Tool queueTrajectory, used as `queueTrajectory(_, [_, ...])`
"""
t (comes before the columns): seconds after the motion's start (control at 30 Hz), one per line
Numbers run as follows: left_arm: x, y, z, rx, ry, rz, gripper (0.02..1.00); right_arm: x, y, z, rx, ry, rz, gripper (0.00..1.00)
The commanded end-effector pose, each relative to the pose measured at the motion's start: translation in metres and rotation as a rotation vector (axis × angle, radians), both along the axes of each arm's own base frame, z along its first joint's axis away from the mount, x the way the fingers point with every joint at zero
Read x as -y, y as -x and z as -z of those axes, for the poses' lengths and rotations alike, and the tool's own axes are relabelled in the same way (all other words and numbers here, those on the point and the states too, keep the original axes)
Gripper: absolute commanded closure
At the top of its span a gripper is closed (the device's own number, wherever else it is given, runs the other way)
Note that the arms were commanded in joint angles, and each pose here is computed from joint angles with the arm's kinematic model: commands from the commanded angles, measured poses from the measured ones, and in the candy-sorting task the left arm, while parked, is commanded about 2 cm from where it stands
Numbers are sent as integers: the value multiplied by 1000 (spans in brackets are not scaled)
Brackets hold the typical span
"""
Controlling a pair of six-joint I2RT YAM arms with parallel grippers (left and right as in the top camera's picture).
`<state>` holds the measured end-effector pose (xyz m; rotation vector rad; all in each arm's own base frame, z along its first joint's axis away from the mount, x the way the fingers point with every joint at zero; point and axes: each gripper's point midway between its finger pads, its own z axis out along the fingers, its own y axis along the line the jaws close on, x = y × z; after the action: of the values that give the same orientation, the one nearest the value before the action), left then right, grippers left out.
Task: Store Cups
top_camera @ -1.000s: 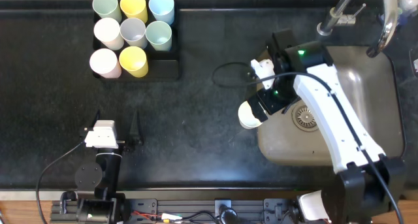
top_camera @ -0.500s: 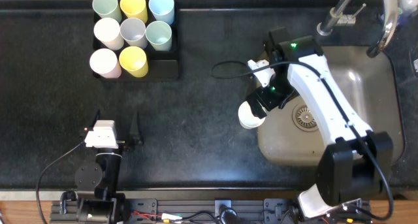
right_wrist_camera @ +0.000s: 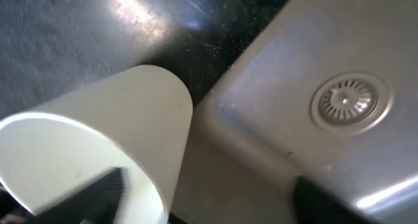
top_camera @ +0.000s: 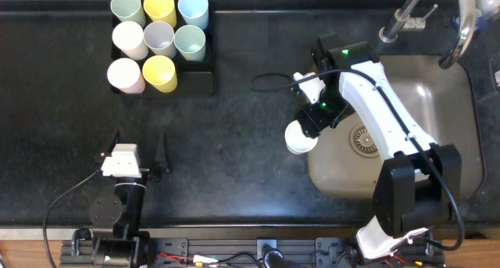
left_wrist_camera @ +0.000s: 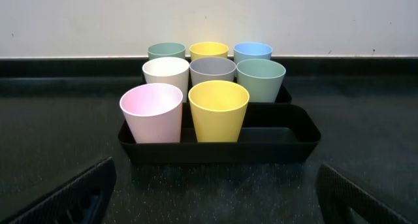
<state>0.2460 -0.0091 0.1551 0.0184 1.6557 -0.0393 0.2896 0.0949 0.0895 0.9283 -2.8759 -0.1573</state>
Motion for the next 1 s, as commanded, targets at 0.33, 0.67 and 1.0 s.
queueTrajectory(0.33, [-1,0,-1,6,-21,-1,20,-36,-1,-2,35,-63,-82,956])
queueTrajectory(0.67, [-1,0,-1,6,-21,-1,18,-63,-22,-94,189,-136,-33,956])
queueTrajectory(1.0, [-1,0,-1,6,-21,-1,20,-138,-52,-156,319,-210,-104,958])
